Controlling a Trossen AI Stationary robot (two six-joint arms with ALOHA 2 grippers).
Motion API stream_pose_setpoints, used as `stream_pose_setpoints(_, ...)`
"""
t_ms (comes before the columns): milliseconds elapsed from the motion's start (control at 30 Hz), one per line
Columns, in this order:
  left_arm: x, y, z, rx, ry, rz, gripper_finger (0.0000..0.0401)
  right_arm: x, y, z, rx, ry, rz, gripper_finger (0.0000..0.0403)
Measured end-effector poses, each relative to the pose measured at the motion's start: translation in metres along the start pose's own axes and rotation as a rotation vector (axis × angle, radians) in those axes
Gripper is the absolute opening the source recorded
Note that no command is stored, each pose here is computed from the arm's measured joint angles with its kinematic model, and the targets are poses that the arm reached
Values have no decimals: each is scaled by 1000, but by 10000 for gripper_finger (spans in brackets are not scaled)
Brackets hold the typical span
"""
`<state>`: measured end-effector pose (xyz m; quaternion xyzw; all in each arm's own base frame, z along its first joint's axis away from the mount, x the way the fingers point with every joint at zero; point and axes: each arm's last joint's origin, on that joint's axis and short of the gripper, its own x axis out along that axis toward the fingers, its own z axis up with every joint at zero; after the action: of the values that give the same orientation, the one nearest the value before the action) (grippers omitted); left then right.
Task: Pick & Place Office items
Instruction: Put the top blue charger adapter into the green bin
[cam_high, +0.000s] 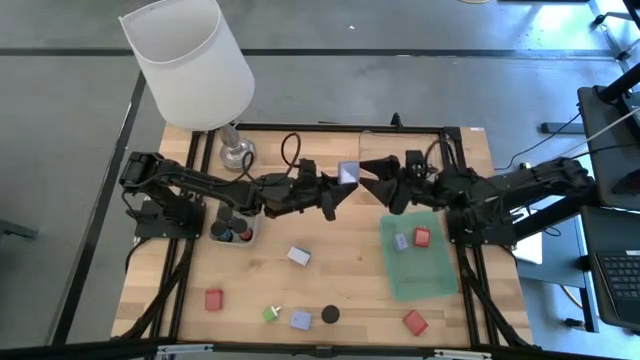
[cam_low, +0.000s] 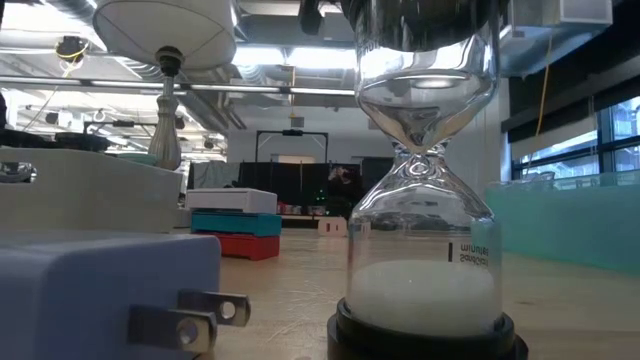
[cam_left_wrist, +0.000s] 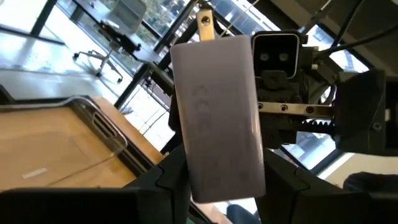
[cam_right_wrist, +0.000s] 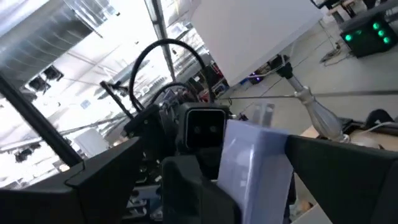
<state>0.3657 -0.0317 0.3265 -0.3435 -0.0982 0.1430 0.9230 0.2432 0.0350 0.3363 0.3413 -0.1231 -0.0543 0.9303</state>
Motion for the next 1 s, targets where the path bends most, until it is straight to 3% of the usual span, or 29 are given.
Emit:
stream_pose_setpoints(333,-1,-8,6,44,-45,-92,130,12,-7,-6,52,78,23,400)
stream_pose_setpoints(867,-1,-6,2,57,15,-111,130,15,-10,-5,57,58,19,400)
stream_pose_setpoints(1000,-1,-6,1,59,20,-100,130,15,-10,-5,55,59,20,383)
